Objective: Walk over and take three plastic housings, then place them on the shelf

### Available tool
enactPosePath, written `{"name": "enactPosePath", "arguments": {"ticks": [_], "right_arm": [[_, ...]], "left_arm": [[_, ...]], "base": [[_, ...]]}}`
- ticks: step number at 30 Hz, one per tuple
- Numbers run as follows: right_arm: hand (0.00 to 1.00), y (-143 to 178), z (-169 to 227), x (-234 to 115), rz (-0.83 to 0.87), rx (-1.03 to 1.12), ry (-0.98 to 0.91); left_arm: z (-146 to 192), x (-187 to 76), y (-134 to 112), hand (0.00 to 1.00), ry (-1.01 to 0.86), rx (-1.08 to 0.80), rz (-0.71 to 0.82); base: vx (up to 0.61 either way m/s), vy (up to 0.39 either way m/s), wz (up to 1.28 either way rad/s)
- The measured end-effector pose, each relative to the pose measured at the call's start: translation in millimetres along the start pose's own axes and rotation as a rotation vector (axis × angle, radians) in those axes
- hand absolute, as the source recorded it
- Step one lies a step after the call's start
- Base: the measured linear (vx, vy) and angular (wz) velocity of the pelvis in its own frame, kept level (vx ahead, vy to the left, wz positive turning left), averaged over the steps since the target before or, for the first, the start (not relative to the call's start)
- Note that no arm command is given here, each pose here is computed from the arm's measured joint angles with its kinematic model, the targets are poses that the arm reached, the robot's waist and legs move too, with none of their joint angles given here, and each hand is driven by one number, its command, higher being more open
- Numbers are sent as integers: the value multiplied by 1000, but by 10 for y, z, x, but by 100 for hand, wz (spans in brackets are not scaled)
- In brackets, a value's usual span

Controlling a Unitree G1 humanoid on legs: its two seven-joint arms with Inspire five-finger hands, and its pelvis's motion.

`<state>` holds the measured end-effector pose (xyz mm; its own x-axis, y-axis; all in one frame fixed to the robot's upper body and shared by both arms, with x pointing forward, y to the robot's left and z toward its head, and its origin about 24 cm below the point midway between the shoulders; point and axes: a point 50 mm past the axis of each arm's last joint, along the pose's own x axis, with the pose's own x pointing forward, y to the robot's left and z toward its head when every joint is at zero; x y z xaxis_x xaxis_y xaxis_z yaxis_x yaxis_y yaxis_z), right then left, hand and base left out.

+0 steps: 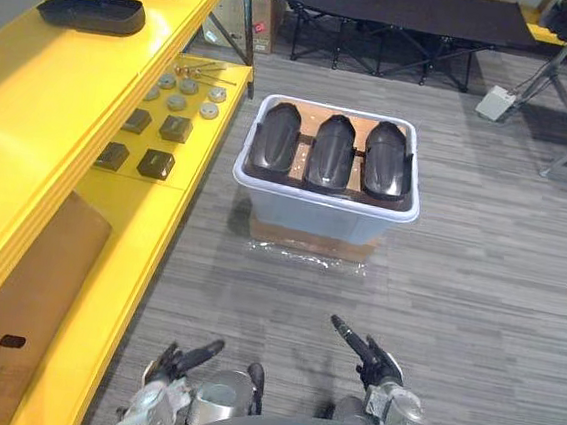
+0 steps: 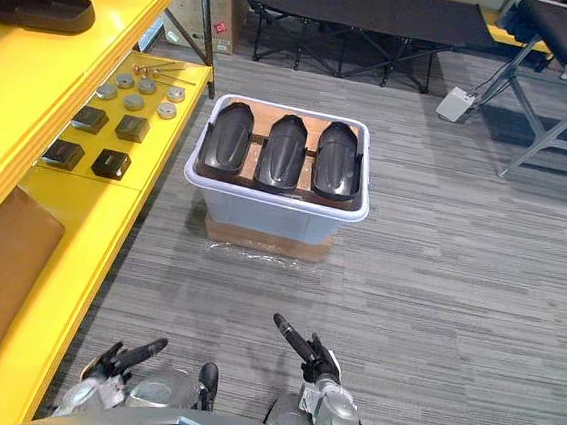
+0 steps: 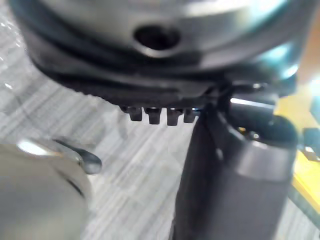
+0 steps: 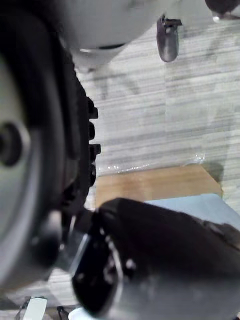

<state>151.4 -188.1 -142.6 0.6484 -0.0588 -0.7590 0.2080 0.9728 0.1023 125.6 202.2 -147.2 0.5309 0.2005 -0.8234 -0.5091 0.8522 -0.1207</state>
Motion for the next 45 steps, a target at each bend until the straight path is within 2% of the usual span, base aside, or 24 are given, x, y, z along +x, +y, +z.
{"name": "enactPosePath", "arguments": {"ticks": [5,7,10,17,21,26,27,40,45], "right_arm": [[100,76,-198,-53,22,-19,55],[100,-15,-173,-55,-2,-47,55],[100,-191,-163,-72,-49,-78,76],[100,-265,-227,-157,-52,-49,36],[100,-67,-68,-129,38,-15,-73],[100,86,117,-164,105,-70,-187],[100,383,304,-300,188,-80,-294],[100,371,389,-295,206,-16,-310],[100,564,1028,-611,380,84,-557]], "left_arm": [[-76,-29,159,100,21,-70,55],[-273,-69,117,100,83,-141,67],[-306,-68,41,100,88,-219,86],[-293,-73,31,100,55,-167,95],[-34,-28,56,100,-36,5,62],[24,-26,12,100,-58,34,41],[-168,-114,252,100,-6,53,92],[-109,-107,211,100,-29,60,44],[-73,-105,216,100,-41,72,14]], "base": [[300,-340,44],[268,-346,34],[248,-316,18],[245,-20,-9],[202,128,-6],[130,108,-3],[19,30,-2],[45,-2,-3],[26,-5,-18]]}}
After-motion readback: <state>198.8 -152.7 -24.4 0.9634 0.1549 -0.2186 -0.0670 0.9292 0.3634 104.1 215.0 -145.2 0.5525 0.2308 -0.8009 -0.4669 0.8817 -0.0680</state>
